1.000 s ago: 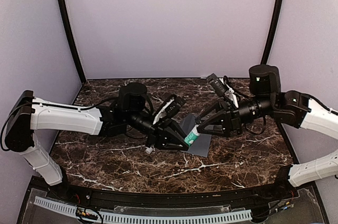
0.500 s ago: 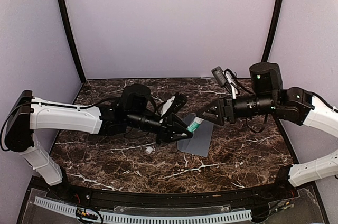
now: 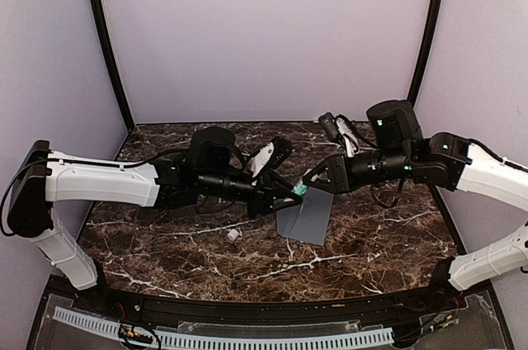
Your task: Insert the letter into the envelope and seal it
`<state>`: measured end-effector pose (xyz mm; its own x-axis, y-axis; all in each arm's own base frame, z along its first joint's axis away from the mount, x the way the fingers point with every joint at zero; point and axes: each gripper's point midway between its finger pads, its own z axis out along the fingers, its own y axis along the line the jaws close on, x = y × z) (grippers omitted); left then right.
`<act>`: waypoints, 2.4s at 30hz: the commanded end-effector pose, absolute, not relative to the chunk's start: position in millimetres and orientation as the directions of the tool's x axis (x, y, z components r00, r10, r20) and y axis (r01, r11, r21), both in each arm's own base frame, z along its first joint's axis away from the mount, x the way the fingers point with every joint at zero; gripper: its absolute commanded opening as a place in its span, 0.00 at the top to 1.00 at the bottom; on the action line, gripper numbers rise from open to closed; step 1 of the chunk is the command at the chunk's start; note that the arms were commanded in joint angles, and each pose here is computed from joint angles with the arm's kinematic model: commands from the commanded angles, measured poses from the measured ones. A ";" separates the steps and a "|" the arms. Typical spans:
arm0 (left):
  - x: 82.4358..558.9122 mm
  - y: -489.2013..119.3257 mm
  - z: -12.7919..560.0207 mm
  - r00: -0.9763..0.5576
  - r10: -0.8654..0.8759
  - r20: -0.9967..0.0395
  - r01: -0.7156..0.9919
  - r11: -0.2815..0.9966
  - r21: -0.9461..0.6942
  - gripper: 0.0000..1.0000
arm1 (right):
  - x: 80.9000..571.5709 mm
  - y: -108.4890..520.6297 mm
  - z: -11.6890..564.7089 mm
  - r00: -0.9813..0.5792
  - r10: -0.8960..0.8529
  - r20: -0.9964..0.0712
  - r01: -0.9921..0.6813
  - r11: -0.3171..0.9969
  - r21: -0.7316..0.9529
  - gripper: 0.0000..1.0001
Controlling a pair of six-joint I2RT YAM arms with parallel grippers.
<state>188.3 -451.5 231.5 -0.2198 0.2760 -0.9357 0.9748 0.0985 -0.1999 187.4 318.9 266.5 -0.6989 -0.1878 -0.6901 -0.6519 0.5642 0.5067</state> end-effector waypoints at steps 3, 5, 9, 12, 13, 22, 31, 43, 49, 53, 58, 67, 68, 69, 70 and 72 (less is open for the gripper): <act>191.2 -452.7 250.9 -0.173 0.234 -0.957 0.983 0.096 -0.155 1.00 | 185.5 327.9 288.1 -0.653 -0.166 -0.739 -0.702 0.499 0.508 0.87; 188.8 -452.0 252.7 -0.173 0.232 -0.957 0.984 0.086 -0.158 1.00 | 180.5 329.8 288.9 -0.638 -0.187 -0.747 -0.726 0.469 0.503 0.88; 171.9 -449.7 259.8 -0.176 0.226 -0.958 0.983 -0.001 -0.181 1.00 | 167.4 331.6 290.0 -0.568 -0.239 -0.787 -0.800 0.385 0.460 0.88; 138.7 -444.1 269.1 -0.182 0.219 -0.959 0.955 -0.194 -0.226 1.00 | 161.4 329.6 289.1 -0.519 -0.261 -0.814 -0.837 0.350 0.421 0.88; 127.6 -441.0 273.4 -0.194 0.218 -0.956 0.934 -0.258 -0.249 1.00 | 160.4 329.2 289.2 -0.511 -0.262 -0.819 -0.842 0.343 0.416 0.87; 92.3 -428.7 293.5 -0.229 0.208 -0.951 0.823 -0.481 -0.304 1.00 | 136.4 335.7 297.6 -0.446 -0.289 -0.847 -0.895 0.179 0.410 0.85; 92.5 -429.4 286.7 -0.228 0.231 -0.946 0.820 -0.478 -0.314 1.00 | 139.3 332.5 302.2 -0.444 -0.267 -0.856 -0.894 0.201 0.401 0.59; 140.6 -441.0 256.9 -0.209 0.294 -0.933 0.951 -0.161 -0.264 1.00 | 151.7 325.1 307.4 -0.550 -0.216 -0.807 -0.821 0.319 0.474 0.37; 162.1 -440.5 254.6 -0.167 0.290 -0.942 0.982 -0.036 -0.185 1.00 | 166.5 318.0 298.6 -0.628 -0.187 -0.755 -0.741 0.441 0.507 0.37; 179.0 -440.1 254.0 -0.137 0.292 -0.947 0.990 0.061 -0.125 1.00 | 171.3 319.7 288.1 -0.674 -0.193 -0.713 -0.698 0.482 0.530 0.37; 185.4 -441.6 250.4 -0.117 0.307 -0.944 0.991 0.100 -0.091 1.00 | 178.0 328.5 272.7 -0.703 -0.219 -0.676 -0.674 0.508 0.537 0.40; 189.7 -446.1 240.3 -0.087 0.335 -0.938 0.990 0.132 -0.045 1.00 | 191.5 337.9 262.6 -0.707 -0.221 -0.671 -0.662 0.540 0.520 0.55; 189.9 -446.0 240.1 -0.086 0.336 -0.938 0.990 0.133 -0.043 1.00 | 192.3 338.5 261.0 -0.709 -0.224 -0.669 -0.661 0.543 0.519 0.57; 190.0 -446.0 239.2 -0.084 0.338 -0.937 0.990 0.136 -0.040 1.00 | 192.7 338.7 259.2 -0.712 -0.226 -0.665 -0.658 0.547 0.518 0.59; 190.8 -445.8 238.4 -0.084 0.340 -0.937 0.989 0.141 -0.038 1.00 | 193.1 339.3 257.6 -0.713 -0.230 -0.663 -0.658 0.548 0.517 0.61; 191.6 -445.4 237.6 -0.080 0.342 -0.936 0.989 0.145 -0.032 1.00 | 194.0 340.2 255.7 -0.713 -0.234 -0.661 -0.658 0.550 0.514 0.65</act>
<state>189.6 -444.0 217.5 -0.1277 0.3688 -0.9207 0.9870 0.1383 -0.0815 184.9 334.4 241.3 -0.7330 -0.2639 -0.6269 -0.6470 0.5551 0.5228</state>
